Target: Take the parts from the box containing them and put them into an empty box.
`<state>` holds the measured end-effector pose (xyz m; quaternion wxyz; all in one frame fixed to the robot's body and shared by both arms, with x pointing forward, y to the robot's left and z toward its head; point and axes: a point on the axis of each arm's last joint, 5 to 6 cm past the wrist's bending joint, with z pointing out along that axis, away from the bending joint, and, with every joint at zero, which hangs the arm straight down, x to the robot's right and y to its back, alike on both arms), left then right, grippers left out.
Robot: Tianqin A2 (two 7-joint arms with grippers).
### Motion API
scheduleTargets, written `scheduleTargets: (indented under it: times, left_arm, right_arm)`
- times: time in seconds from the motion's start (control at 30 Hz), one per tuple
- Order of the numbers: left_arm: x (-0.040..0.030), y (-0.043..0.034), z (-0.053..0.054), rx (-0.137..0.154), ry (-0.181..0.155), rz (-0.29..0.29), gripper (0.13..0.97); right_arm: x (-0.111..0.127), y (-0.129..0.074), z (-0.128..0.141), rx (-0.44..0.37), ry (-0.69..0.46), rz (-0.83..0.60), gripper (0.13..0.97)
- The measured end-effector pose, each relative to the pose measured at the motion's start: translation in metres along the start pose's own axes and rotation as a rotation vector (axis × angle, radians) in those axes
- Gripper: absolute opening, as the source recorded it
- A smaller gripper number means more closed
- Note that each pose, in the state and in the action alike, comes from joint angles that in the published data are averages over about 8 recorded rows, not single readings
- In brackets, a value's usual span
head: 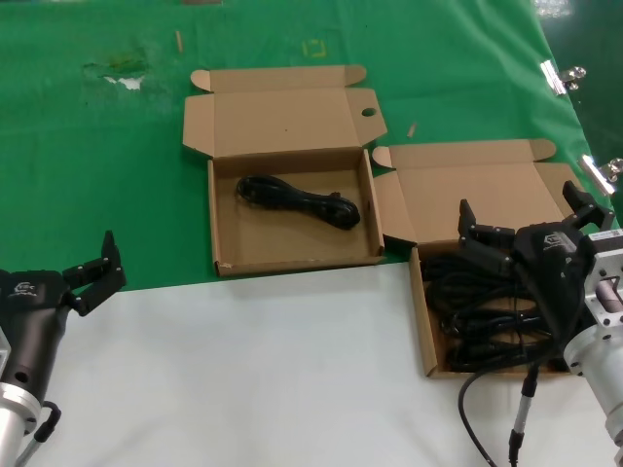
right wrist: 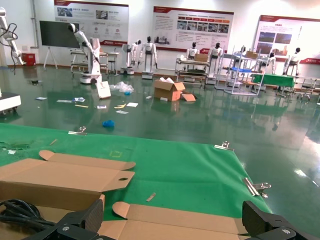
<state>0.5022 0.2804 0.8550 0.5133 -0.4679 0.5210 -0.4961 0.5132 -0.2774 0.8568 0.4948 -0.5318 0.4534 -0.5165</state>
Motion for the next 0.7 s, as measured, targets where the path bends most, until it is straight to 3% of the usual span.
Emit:
scheduleTargets:
  times: [0.7]
  left_arm:
    - [0.0000, 0.0000, 0.0000, 0.000, 0.000, 0.000, 0.966]
  right_arm:
    - [0.0000, 0.0000, 0.0000, 0.000, 0.000, 0.000, 0.966]
